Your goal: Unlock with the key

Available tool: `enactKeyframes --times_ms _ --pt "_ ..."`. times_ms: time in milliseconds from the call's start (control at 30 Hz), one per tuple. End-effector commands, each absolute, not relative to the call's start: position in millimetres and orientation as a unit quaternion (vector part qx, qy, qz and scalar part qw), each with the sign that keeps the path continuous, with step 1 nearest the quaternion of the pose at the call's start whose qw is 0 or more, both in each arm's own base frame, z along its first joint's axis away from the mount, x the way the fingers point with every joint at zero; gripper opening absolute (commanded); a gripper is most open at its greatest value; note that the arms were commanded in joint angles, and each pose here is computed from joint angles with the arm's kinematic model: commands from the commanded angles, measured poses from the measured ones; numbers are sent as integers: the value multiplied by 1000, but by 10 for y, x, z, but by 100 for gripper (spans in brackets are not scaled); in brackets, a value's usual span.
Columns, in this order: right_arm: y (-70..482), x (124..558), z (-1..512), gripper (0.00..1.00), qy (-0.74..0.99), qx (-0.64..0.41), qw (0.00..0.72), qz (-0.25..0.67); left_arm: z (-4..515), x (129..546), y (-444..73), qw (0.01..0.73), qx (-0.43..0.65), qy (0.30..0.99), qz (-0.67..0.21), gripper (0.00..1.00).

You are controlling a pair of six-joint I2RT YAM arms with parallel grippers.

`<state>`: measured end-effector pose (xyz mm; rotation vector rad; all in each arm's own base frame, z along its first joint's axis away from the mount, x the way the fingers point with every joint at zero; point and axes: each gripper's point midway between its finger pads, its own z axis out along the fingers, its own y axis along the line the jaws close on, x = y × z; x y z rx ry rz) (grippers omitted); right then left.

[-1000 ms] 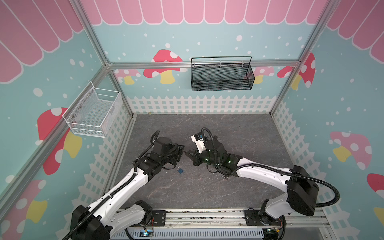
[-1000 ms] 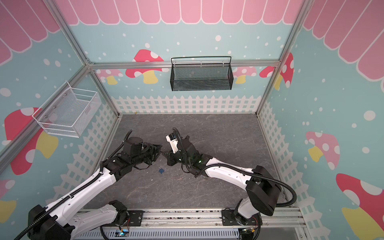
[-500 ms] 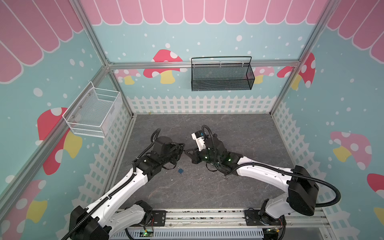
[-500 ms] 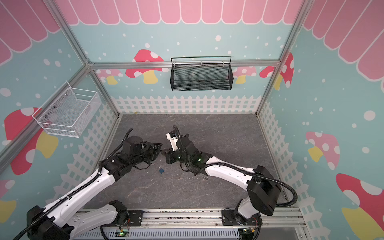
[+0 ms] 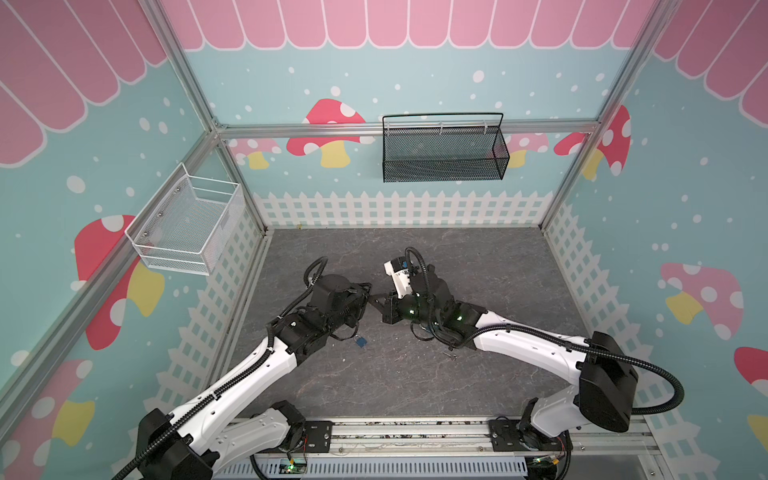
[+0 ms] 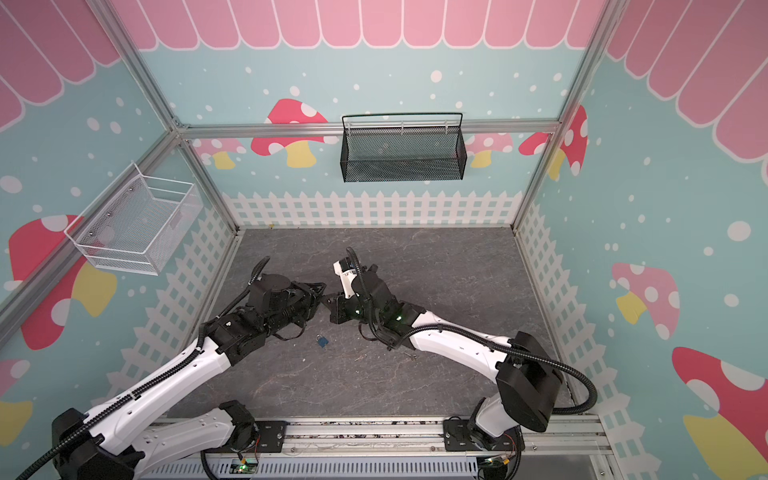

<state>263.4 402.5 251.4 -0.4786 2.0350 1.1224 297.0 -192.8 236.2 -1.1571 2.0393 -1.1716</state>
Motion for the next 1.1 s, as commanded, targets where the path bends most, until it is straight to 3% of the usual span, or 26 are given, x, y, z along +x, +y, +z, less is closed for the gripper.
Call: enactKeyframes --times_ms 0,200,533,667,1000,1067 --pt "4158 2691 3018 0 730 -204 449 474 2669 2713 -2406 181 -362 755 -515 0" --pt "4033 2644 3295 0 701 -114 380 593 2730 2628 -2502 165 -349 756 -529 0" --pt "3723 2583 3450 0 671 -4 297 679 2416 2733 -2122 210 -378 761 -484 0" --pt "3751 2547 3407 0 676 -12 287 679 2410 2801 -2055 219 -379 762 -477 0" --pt "3721 2634 2842 0 751 -60 323 573 2687 2989 -1805 287 -363 762 -453 0" --pt "3666 2643 2726 7 762 -66 334 551 2732 3026 -1730 303 -359 761 -447 0"
